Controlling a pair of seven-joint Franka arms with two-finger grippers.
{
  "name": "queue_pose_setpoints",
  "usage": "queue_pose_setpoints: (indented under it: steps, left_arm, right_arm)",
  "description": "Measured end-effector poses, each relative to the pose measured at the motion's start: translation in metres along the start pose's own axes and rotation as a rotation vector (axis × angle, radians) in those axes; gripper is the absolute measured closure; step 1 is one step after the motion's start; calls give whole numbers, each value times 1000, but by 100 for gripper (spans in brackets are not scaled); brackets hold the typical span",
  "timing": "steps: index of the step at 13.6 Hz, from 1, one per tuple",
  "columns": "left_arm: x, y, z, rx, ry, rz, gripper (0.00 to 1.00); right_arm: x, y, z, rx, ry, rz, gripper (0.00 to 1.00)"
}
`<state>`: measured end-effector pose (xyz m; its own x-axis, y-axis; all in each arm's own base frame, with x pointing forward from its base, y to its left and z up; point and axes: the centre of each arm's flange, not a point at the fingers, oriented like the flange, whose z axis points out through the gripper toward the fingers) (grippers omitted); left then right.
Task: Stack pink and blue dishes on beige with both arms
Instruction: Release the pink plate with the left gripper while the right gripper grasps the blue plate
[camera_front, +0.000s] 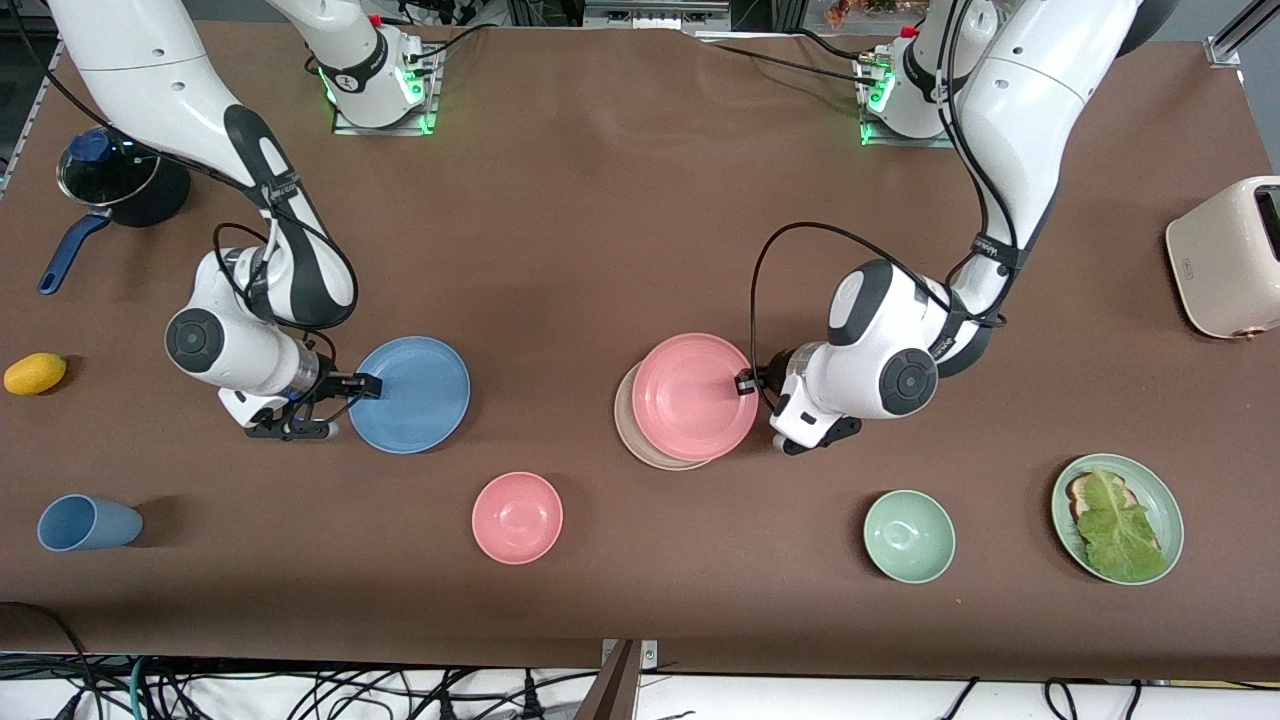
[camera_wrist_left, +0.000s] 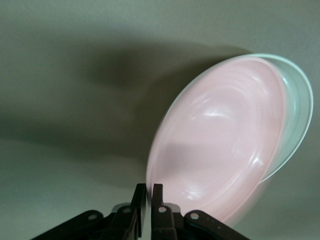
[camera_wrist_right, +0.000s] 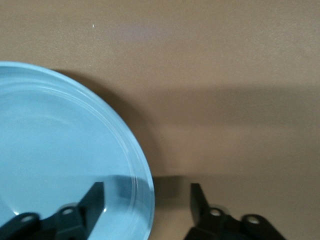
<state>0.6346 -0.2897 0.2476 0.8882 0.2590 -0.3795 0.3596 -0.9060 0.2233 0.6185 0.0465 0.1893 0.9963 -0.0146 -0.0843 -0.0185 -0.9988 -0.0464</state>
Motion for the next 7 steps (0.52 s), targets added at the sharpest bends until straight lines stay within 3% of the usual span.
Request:
queue_pose_setpoints:
  steps: [1,3,4,5,6,7]
  left_arm:
    - [2,1,-5,1,14,5,84]
    - [6,4,-20,7,52,22,65]
    - [9,2,-27,14,65,25,56]
    - [12,-3,-35,28,70,23,46]
    - [17,-13,-44,46,72,16,37]
    - [23,-26,-54,64,70,1,26]
  right_arm:
    - [0,0,0,0,0,0,27]
    - [0,0,0,0,0,0,43]
    - [0,0,0,0,-1,0,43]
    - [-1,0,1,0,-1,0,51]
    - [-1,-1,1,0,-2,-1,51]
    - [-1,-1,1,1,-3,-2,57]
